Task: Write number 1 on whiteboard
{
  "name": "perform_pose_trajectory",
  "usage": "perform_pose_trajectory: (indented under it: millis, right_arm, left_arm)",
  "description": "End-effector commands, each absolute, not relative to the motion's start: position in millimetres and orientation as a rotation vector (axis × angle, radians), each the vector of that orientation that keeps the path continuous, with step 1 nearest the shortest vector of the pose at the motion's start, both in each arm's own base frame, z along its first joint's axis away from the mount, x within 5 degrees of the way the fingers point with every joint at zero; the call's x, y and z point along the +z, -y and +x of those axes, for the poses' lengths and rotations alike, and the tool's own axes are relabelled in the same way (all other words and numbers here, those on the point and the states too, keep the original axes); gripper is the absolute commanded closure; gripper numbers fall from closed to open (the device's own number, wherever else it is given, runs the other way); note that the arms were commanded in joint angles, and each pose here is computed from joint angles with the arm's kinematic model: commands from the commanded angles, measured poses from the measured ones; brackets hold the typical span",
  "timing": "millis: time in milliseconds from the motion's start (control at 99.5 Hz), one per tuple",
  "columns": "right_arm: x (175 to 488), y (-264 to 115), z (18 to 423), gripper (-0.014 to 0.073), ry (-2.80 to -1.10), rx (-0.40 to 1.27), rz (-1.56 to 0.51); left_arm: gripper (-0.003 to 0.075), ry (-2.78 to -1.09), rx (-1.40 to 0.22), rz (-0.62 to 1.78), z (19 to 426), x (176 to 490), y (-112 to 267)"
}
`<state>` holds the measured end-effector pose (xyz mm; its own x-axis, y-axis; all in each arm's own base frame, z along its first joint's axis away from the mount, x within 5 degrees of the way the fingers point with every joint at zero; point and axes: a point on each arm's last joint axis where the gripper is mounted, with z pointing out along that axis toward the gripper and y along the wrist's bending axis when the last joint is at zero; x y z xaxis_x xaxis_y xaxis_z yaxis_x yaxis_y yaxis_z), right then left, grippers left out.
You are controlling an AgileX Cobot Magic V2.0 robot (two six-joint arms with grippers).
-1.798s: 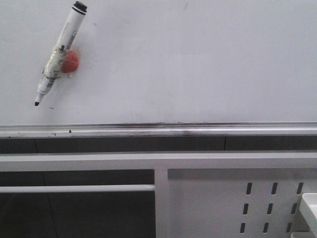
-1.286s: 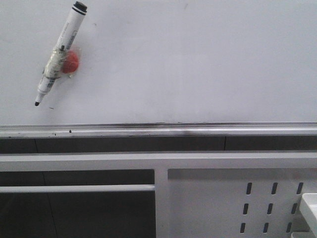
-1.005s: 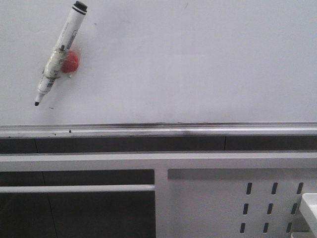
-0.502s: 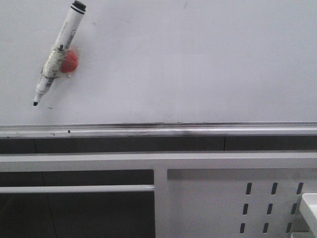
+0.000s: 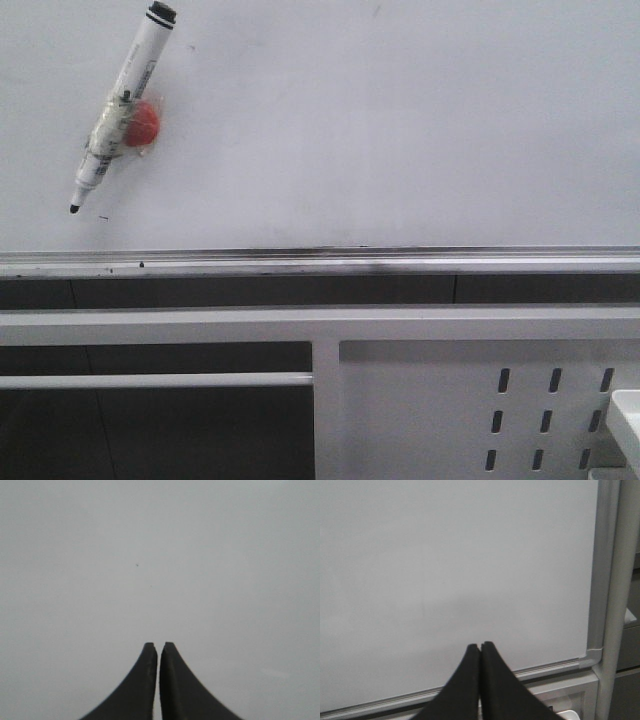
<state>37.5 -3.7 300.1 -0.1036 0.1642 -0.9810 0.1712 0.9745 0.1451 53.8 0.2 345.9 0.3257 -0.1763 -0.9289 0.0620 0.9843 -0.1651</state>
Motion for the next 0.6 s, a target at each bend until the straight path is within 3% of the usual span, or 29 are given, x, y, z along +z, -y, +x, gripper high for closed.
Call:
perform_pose_trajectory:
  millis: [0,151,372,593]
  right_arm:
    - [315.5,3.7,39.4,0.0664,-1.615,0.007,0.253]
    - [310.1,3.4,43.9,0.0664,-1.716,-0.006,0.220]
    - [312.1,6.9,51.9,0.0664,-1.712,-0.068,0.168]
    - [310.7,4.6,56.4,0.0664,-1.739,-0.014,0.153]
  left_arm:
    - [0.0739,-1.128,-0.171,-0.123,51.0,363.2,-1.9]
    - [0.0707,-1.153,-0.157,-0.106,53.6,361.4,-1.1]
    - [0.0420,-1.297,-0.185,-0.073,73.8,348.0,3.7]
    - [0.0402,-1.375,-0.128,-0.007,95.8,340.3,7.0]
